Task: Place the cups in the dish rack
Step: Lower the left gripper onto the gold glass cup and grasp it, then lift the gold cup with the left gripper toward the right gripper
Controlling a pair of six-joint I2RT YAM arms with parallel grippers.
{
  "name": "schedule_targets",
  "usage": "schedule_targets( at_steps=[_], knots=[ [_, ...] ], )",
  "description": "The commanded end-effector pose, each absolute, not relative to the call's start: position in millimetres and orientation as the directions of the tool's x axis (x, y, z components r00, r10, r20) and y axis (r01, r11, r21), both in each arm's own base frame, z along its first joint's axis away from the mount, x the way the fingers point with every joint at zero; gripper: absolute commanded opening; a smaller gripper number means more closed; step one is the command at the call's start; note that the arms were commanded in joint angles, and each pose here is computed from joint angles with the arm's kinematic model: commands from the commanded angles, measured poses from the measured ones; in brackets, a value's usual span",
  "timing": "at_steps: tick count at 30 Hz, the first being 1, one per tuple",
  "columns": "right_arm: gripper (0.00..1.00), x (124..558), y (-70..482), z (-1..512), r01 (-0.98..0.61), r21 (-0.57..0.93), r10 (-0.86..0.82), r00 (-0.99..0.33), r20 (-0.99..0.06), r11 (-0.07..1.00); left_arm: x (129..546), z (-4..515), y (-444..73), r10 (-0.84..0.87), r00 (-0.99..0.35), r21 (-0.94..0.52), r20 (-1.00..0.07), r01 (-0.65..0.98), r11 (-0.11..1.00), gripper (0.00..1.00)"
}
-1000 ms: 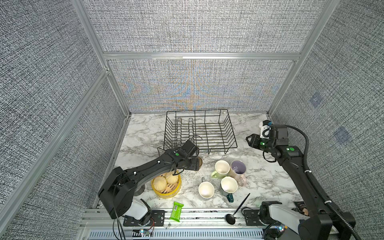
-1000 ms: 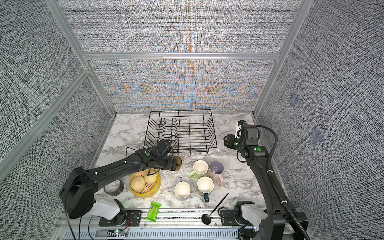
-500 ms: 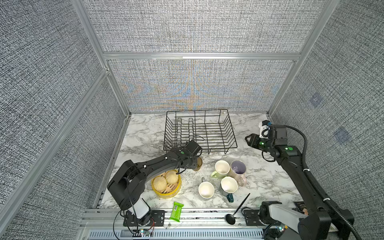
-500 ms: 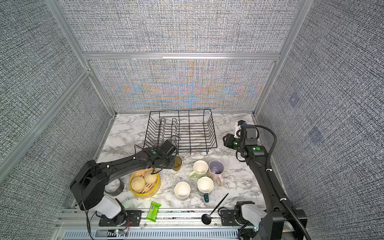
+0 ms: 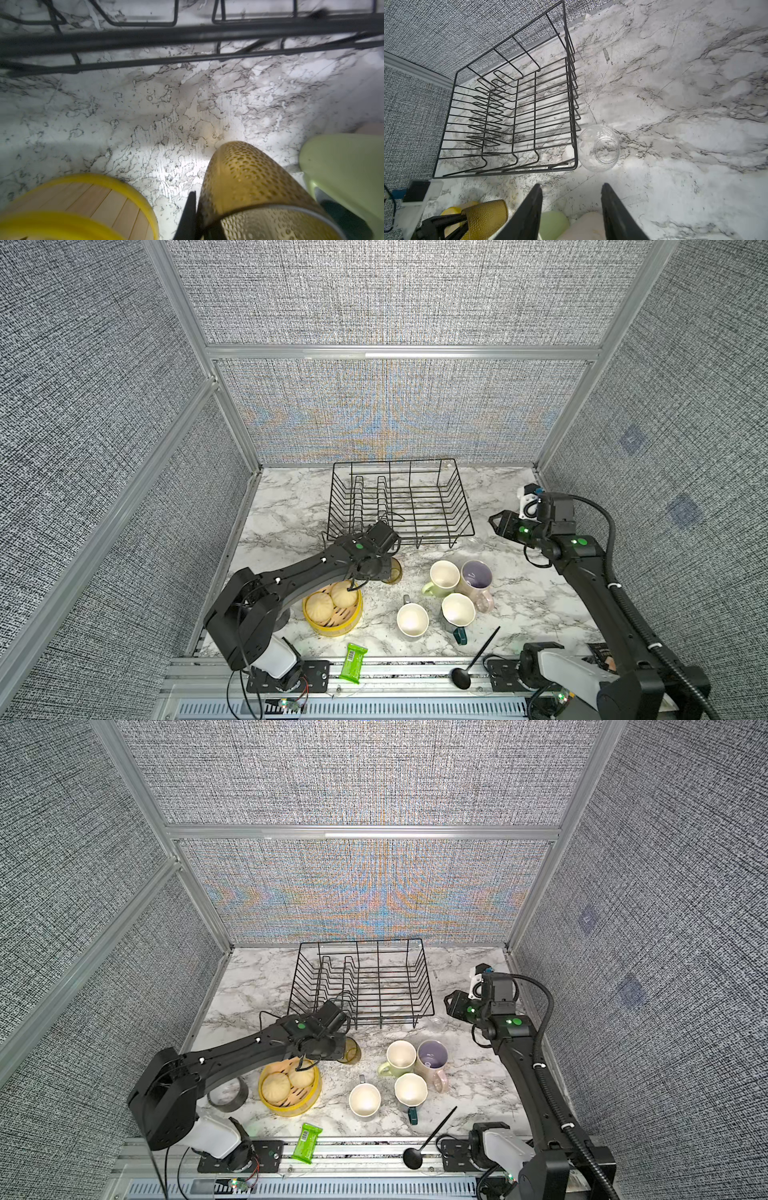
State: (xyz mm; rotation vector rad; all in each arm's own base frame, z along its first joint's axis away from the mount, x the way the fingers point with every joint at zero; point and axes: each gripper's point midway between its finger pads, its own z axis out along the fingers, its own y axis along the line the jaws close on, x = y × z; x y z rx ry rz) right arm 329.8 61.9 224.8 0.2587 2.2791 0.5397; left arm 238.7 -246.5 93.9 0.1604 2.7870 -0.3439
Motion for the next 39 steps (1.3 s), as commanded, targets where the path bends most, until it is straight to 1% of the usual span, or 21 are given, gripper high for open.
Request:
schedule_targets(
  at_steps=[1,2,4,6,8,11,12,14,16,19,21,24,26,28,29,30,33,36,39],
  knots=[
    [0.48,328,72,232,-0.015,0.514,0.369,-0.677,-0.637,0.858,238,119,-246,0.084,-0.921,-0.246,-0.381,0.189,0.951,0.0],
    [0.49,328,74,234,-0.033,0.524,0.369,-0.673,-0.641,0.851,239,128,-247,0.081,-0.911,-0.258,-0.403,0.199,0.946,0.0],
    [0.54,327,82,237,-0.077,0.551,0.365,-0.672,-0.645,0.831,242,152,-247,0.071,-0.886,-0.281,-0.458,0.22,0.934,0.0],
    [0.55,324,95,245,-0.138,0.592,0.357,-0.682,-0.638,0.794,245,174,-249,0.052,-0.858,-0.314,-0.511,0.243,0.918,0.0],
    [0.73,320,109,254,-0.203,0.636,0.356,-0.685,-0.636,0.745,247,195,-257,0.025,-0.838,-0.39,-0.546,0.28,0.877,0.0],
    [0.86,316,117,265,-0.247,0.677,0.389,-0.662,-0.64,0.693,254,229,-270,-0.051,-0.828,-0.545,-0.559,0.32,0.775,0.0],
    [0.87,315,119,269,-0.258,0.688,0.403,-0.653,-0.642,0.678,257,240,-272,-0.074,-0.826,-0.583,-0.559,0.328,0.743,0.0],
    [0.87,312,125,280,-0.285,0.725,0.432,-0.647,-0.628,0.628,262,256,-274,-0.1,-0.822,-0.626,-0.56,0.341,0.701,0.0],
    [0.87,309,135,291,-0.312,0.774,0.468,-0.653,-0.596,0.551,263,270,-278,-0.102,-0.812,-0.646,-0.574,0.373,0.665,0.0],
    [0.87,306,149,298,-0.315,0.849,0.526,-0.677,-0.514,0.424,264,287,-289,-0.099,-0.811,-0.692,-0.576,0.421,0.586,0.0],
    [0.87,305,159,304,-0.322,0.88,0.54,-0.698,-0.47,0.349,264,297,-301,-0.119,-0.839,-0.765,-0.531,0.414,0.494,0.0],
    [0.87,301,174,314,-0.344,0.9,0.519,-0.735,-0.435,0.268,266,315,-318,-0.153,-0.875,-0.856,-0.459,0.39,0.338,0.0],
    [0.87,299,183,320,-0.355,0.908,0.506,-0.754,-0.419,0.224,266,323,-325,-0.149,-0.885,-0.877,-0.44,0.389,0.281,0.0],
    [0.88,300,187,319,-0.322,0.926,0.514,-0.77,-0.378,0.199,267,327,-328,-0.137,-0.889,-0.878,-0.438,0.39,0.278,0.0],
    [0.9,301,190,318,-0.293,0.94,0.522,-0.782,-0.34,0.173,268,325,-328,-0.135,-0.892,-0.879,-0.432,0.383,0.286,0.0],
    [0.91,300,194,323,-0.305,0.943,0.513,-0.793,-0.329,0.134,270,325,-329,-0.136,-0.894,-0.881,-0.428,0.379,0.284,0.0],
    [0.91,293,208,339,-0.358,0.933,0.46,-0.825,-0.328,0.024,273,327,-334,-0.143,-0.905,-0.9,-0.402,0.361,0.243,0.0],
    [0.91,291,217,344,-0.362,0.932,0.431,-0.845,-0.317,-0.024,277,327,-339,-0.148,-0.913,-0.913,-0.38,0.344,0.221,0.0],
    [0.93,288,223,349,-0.369,0.927,0.428,-0.849,-0.308,-0.064,280,323,-343,-0.136,-0.92,-0.915,-0.367,0.331,0.23,0.0]
  ],
)
